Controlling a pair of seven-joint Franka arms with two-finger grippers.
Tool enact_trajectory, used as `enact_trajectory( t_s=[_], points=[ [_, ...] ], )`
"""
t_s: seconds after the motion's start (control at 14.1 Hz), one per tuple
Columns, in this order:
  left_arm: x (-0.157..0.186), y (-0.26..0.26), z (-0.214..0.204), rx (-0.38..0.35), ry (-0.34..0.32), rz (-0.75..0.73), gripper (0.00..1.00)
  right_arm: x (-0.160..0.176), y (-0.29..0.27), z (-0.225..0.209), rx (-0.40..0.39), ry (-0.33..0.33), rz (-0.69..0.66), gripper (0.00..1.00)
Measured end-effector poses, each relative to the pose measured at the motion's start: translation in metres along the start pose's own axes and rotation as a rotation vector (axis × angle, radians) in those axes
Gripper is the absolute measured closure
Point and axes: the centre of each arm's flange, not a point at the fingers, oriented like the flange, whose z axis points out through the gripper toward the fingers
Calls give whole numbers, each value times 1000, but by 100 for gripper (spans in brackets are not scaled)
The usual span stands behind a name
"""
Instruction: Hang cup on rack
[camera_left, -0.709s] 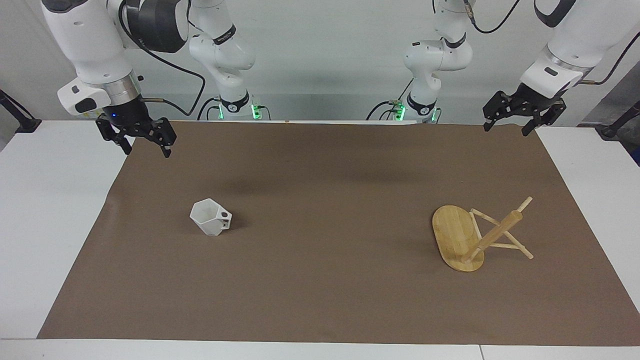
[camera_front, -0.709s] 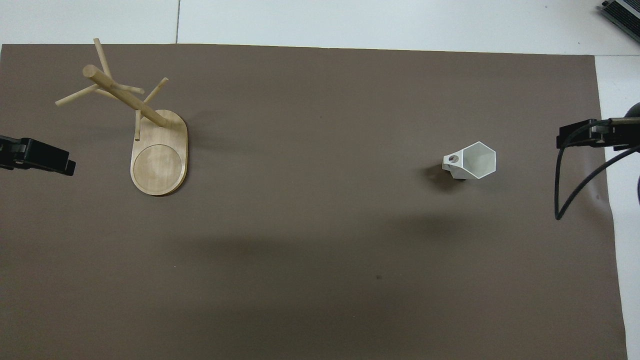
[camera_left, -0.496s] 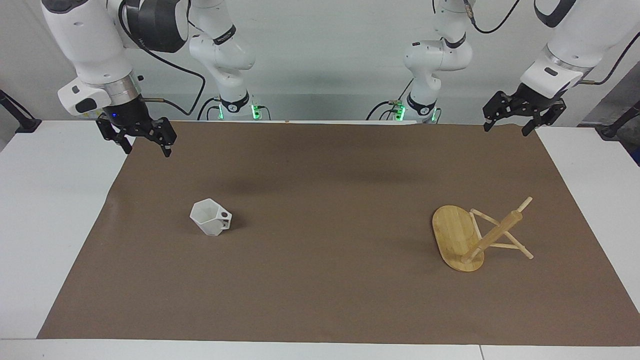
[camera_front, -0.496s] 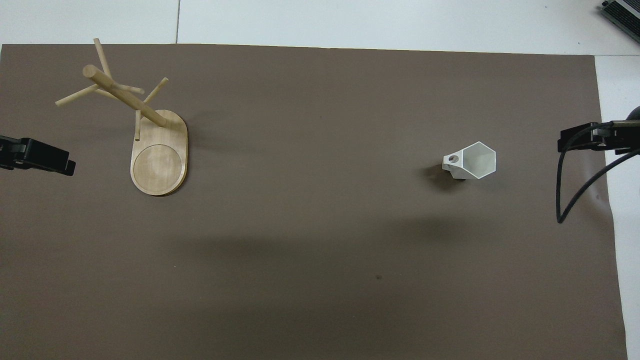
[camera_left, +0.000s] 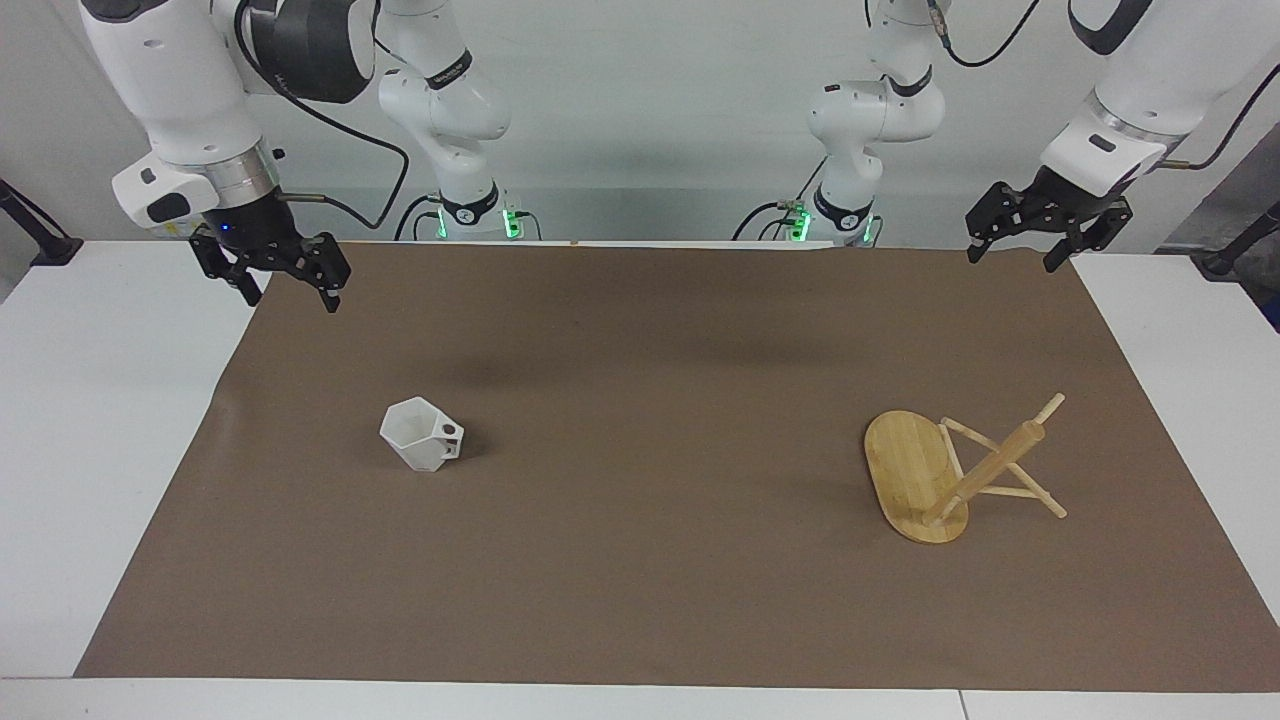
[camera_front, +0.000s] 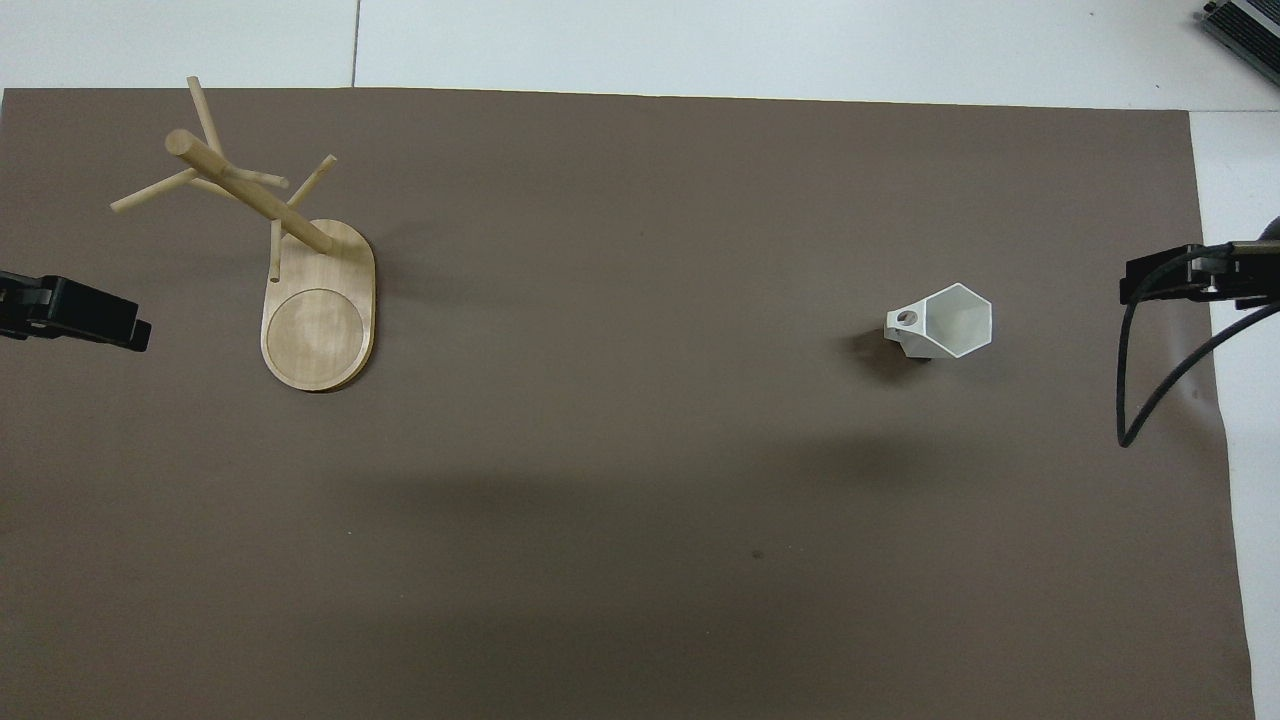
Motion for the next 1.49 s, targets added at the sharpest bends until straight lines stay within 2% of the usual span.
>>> enact_trajectory(
  t_s=[0.64,0.99,1.2,1.49],
  points=[
    [0,0,0,0,0,0,0,0,-2,1,3,-1,-99,0],
    [0,0,0,0,0,0,0,2,-6,9,40,15,-98,0],
    [0,0,0,0,0,0,0,8,-8,41,41,49,-98,0],
    [0,0,0,0,0,0,0,17,-7,98,53,39,-95,0]
  ],
)
